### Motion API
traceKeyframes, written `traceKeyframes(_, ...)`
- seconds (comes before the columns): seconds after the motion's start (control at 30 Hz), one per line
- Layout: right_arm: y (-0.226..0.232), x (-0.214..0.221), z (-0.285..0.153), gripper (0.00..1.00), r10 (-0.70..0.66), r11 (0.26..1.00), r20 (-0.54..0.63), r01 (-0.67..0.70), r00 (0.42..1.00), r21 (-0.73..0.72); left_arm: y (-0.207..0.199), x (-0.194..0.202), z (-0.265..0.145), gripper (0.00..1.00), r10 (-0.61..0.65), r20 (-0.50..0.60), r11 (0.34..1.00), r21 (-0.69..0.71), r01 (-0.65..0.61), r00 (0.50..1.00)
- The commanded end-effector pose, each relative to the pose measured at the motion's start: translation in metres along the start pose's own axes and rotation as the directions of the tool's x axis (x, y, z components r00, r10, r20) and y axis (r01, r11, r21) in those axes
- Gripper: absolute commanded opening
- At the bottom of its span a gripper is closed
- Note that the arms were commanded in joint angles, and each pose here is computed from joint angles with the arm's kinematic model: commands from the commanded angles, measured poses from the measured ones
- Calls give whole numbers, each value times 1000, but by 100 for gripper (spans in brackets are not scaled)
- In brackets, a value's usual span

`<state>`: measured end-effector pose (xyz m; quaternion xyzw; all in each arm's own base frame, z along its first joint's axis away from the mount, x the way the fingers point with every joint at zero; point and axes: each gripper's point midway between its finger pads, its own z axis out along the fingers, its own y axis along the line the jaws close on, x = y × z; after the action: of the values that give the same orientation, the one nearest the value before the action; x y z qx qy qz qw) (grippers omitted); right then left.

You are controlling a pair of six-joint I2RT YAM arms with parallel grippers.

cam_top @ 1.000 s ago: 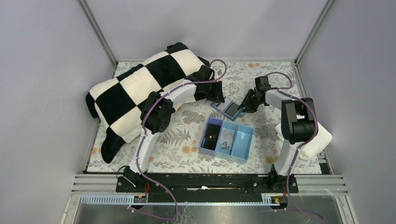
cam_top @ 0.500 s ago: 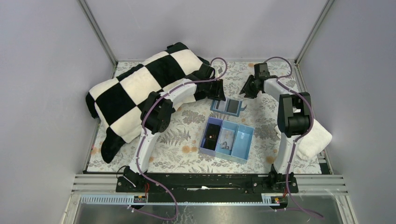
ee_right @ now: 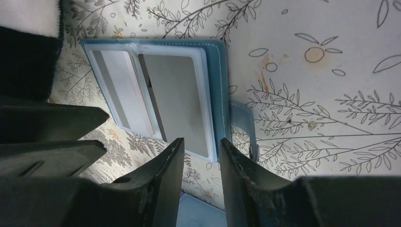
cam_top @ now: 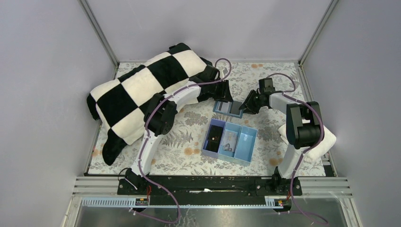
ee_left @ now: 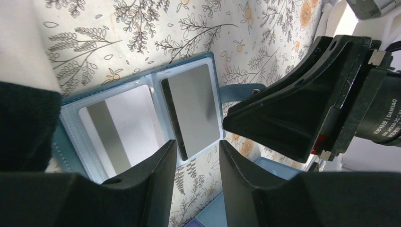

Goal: Take the credit cards out of the card holder
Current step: Remove the credit card from the card holder.

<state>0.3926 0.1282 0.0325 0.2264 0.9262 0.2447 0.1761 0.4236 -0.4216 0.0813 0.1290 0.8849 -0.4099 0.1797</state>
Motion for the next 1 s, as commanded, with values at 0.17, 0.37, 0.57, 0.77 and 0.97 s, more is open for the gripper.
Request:
traceKeyframes(0.17, 26, -9, -10, 41, -24, 995, 45, 28, 999, -93, 1, 8, 16, 43, -14, -26, 999, 46, 15, 1000)
traceKeyframes(0.37, 32, -11, -10, 41, -27, 993, 51, 32, 998, -115, 5, 10, 21, 43, -35, -26, 998, 45, 36, 999)
traceKeyframes(0.57, 36, -6, -4, 41, -28, 991, 32, 32, 999, -127, 4, 10, 22, 43, -42, -20, 997, 59, 43, 999)
traceKeyframes(0.77, 26, -3, 4, 41, -34, 995, 23, 36, 999, -88, 7, 11, 23, 43, -45, -29, 998, 50, 47, 999)
traceKeyframes(0.97, 13, 0, 12, 41, -35, 999, 20, 35, 999, -38, 9, 13, 23, 43, -38, -31, 998, 39, 40, 999)
